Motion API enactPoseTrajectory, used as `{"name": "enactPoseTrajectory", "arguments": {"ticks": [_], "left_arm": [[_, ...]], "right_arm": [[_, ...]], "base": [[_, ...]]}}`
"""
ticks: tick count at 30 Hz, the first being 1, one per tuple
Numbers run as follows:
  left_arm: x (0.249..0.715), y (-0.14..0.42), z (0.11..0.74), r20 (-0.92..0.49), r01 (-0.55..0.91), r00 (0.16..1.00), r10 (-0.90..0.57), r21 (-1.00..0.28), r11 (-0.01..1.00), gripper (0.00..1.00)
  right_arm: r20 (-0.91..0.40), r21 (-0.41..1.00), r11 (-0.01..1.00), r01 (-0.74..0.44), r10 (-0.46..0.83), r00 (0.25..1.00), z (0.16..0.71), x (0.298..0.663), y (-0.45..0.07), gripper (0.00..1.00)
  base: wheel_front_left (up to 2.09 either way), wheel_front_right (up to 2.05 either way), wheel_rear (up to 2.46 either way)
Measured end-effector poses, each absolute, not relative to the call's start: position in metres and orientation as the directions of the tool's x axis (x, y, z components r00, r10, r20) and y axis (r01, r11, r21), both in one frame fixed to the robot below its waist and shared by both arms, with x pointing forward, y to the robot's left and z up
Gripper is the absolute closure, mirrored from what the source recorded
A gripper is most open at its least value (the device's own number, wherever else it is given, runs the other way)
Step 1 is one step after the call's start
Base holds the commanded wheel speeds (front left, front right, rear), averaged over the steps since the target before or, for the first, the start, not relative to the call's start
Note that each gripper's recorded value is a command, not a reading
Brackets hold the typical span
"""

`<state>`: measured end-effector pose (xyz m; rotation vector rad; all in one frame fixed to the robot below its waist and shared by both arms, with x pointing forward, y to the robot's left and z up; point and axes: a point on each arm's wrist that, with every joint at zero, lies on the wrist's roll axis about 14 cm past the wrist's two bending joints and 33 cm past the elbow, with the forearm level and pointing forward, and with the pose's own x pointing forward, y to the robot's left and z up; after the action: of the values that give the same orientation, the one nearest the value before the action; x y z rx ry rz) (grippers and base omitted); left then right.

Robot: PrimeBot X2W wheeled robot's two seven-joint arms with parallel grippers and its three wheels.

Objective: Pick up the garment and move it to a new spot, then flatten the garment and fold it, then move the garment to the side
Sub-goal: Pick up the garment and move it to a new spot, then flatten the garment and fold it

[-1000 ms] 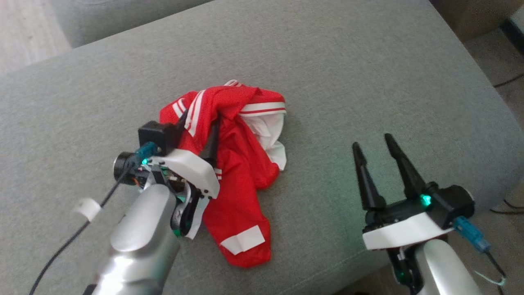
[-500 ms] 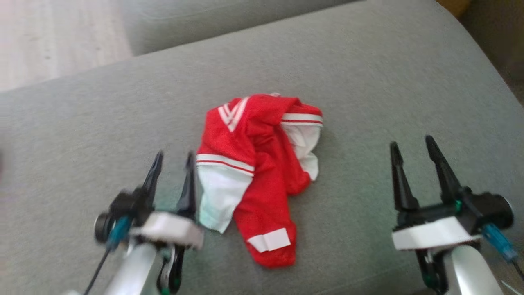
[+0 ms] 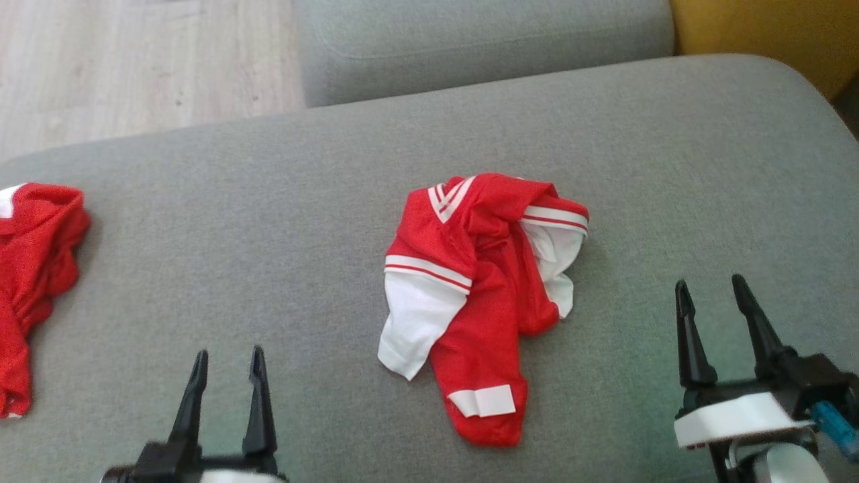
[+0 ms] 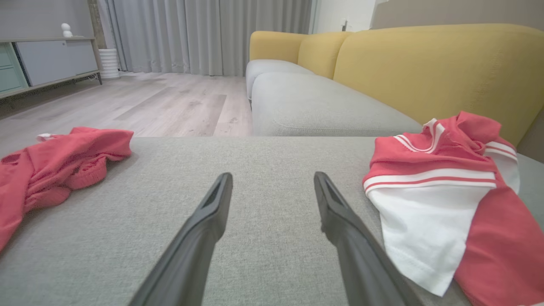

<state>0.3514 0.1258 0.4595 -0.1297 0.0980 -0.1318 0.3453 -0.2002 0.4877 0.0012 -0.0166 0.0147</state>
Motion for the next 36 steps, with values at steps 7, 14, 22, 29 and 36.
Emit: {"name": "enactPoseTrajectory", "arguments": {"ticks": [7,14,22,29,36], "left_arm": [[0.324,0.152,0.46,-0.084,0.056,0.994,-0.066,-0.116,0.992,0.0],[0.323,0.159,0.462,-0.07,0.059,0.995,-0.066,-0.102,0.993,0.0],[0.321,0.163,0.462,-0.068,0.056,0.996,-0.063,-0.099,0.993,0.0],[0.319,0.167,0.46,-0.076,0.043,0.996,-0.051,-0.105,0.994,0.0],[0.326,0.163,0.467,-0.05,0.049,0.997,-0.056,-0.129,0.99,0.0]], "right_arm": [[-0.026,0.017,1.0,-0.022,0.023,0.999,0.474,0.335,-0.195,0.0],[-0.053,0.025,0.999,-0.027,0.028,0.998,0.465,0.332,-0.192,0.0],[-0.04,0.046,0.995,-0.084,0.086,0.995,0.468,0.337,-0.171,0.0],[0.051,0.096,0.952,-0.29,0.287,0.957,0.501,0.361,-0.101,0.0],[-0.174,0.116,0.878,-0.464,0.478,0.861,0.473,0.379,-0.037,0.0]], "base": [[0.0,0.0,0.0],[0.0,0.0,0.0],[0.0,0.0,0.0],[0.0,0.0,0.0],[0.0,0.0,0.0]]}}
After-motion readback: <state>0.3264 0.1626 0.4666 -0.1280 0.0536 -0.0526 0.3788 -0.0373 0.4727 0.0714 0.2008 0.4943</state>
